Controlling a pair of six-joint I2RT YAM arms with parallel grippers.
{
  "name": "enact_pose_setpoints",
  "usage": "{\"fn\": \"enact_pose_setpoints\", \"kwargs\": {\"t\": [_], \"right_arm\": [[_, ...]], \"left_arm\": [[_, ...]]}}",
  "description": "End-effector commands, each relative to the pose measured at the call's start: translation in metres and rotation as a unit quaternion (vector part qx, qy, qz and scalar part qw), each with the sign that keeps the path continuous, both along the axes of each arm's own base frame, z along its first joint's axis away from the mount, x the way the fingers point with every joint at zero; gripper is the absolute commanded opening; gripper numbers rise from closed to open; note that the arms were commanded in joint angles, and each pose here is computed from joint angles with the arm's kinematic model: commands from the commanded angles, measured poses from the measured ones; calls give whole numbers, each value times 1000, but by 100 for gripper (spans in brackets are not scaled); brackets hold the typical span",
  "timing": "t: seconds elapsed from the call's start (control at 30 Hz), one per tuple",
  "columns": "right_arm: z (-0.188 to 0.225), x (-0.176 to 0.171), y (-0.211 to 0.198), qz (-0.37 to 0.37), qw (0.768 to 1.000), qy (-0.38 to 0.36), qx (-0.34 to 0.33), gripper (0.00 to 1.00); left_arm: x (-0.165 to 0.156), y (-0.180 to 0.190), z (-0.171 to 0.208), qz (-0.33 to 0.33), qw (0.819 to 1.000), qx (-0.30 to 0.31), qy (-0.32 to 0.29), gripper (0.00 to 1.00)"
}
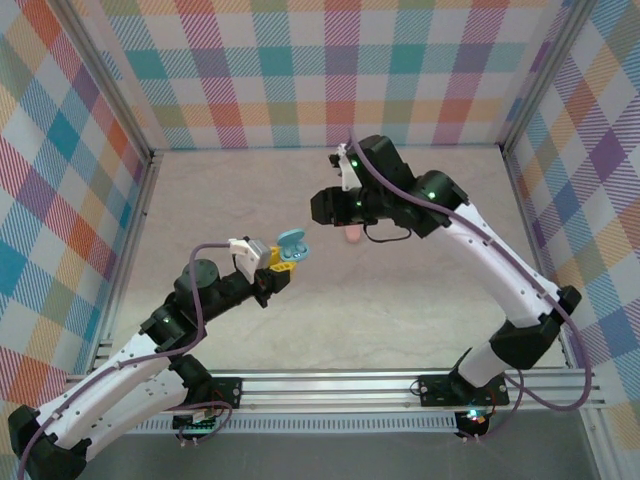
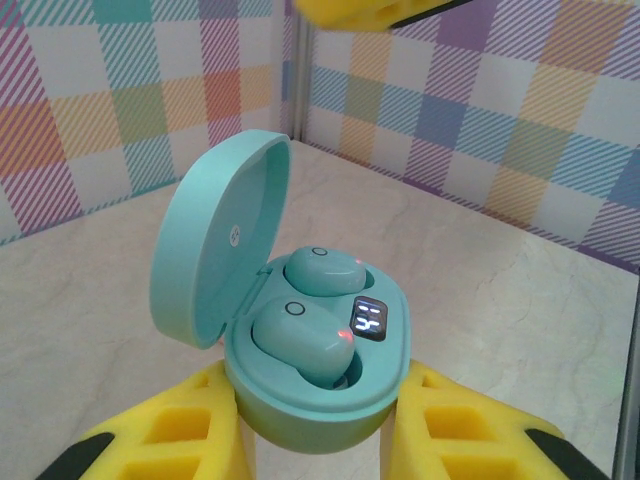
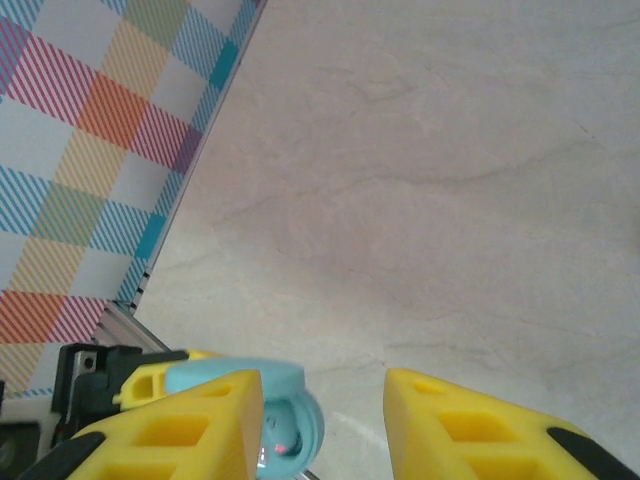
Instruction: Insert the wireless bluetooth earbuds into the charging case
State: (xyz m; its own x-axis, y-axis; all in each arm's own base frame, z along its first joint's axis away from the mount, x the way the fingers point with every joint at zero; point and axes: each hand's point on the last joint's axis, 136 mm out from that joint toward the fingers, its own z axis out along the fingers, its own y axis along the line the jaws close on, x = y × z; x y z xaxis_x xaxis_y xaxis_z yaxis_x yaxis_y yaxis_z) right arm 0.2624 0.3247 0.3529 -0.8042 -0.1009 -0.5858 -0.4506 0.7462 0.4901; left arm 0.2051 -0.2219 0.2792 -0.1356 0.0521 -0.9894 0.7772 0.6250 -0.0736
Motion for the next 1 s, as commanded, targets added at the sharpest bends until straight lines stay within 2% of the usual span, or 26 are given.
{"fn": "enact_pose_setpoints", "kwargs": {"t": [0.0, 0.2, 0.67, 0.83, 0.97], "right_arm": [[-6, -3, 19, 57, 998, 11, 3, 38], [-29, -17, 42, 107, 991, 81, 20, 37], [-45, -53, 24, 110, 986, 122, 40, 37], [-37, -46, 5, 65, 990, 104, 62, 47], [-24, -37, -2, 45, 977, 129, 162, 56]], "left_arm": [[-11, -4, 29, -27, 999, -20, -25, 18], [-12, -4, 33, -30, 999, -13, -26, 18], [-3, 2, 37, 4, 999, -16, -34, 18], [-2, 4, 38, 10, 999, -22, -31, 18], [-1, 6, 41, 18, 999, -41, -24, 18]]}}
